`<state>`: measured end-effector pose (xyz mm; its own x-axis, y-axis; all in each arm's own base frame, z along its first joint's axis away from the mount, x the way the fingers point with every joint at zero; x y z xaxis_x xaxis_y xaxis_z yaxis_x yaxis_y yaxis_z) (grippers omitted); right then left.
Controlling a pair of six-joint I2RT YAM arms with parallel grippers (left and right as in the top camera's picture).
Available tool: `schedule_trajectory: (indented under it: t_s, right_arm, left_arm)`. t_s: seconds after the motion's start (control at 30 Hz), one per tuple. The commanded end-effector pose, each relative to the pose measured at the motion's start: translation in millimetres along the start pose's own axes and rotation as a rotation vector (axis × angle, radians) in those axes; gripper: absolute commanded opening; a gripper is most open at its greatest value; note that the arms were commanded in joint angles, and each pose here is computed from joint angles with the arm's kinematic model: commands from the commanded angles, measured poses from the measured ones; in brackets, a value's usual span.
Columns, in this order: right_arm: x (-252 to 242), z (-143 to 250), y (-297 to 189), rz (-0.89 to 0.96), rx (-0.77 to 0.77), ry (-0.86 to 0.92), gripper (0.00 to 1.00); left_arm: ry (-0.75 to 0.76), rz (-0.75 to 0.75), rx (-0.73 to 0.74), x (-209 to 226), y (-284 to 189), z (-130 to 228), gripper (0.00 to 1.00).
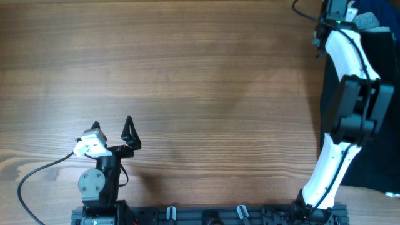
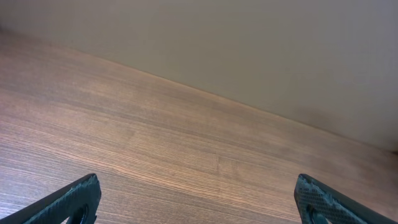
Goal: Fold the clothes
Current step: 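Reach the right gripper to the black shorts on the pile and grasp, then lift the black shorts with the right gripper and drag them left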
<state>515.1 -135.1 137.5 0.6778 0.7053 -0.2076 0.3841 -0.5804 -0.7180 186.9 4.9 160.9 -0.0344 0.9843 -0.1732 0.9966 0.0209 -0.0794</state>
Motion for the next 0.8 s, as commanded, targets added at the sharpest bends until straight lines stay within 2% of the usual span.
schedule_trajectory:
  t_s: [0.0,0.27,0.57,0.77]
  right_arm:
    - [-5.3,-17.4,-21.3,-0.022,-0.040,0.059,0.04]
    - [-8.4,-17.1,-35.0,-0.022,-0.025,0.135,0.04]
    - [22.2,-29.7,-105.0,-0.136,-0.123,0.079,0.04]
    - [57.9,-18.8,-146.9,-0.243,-0.152,0.026,0.04]
  left_arm:
    - [0.024,0.017,0.008,-2.2,-0.1,2.0,1.00]
    - [0.024,0.017,0.008,-2.2,-0.1,2.0,1.00]
    - [0.024,0.017,0.008,-2.2,-0.1,1.9,1.00]
    - [0.024,0.017,0.008,-2.2,-0.1,2.0,1.00]
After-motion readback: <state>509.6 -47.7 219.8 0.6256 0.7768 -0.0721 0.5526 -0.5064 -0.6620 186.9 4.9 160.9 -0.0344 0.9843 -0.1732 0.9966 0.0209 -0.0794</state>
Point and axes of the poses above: each gripper's point midway between its finger pads, its own y axis out along the fingers, its own x axis along the line the jaws close on, z = x × y, the point moved 6 cm from there along -y, back along the fingers, and after that the axes turned 9 degrees about y, right-handed, at the moved point
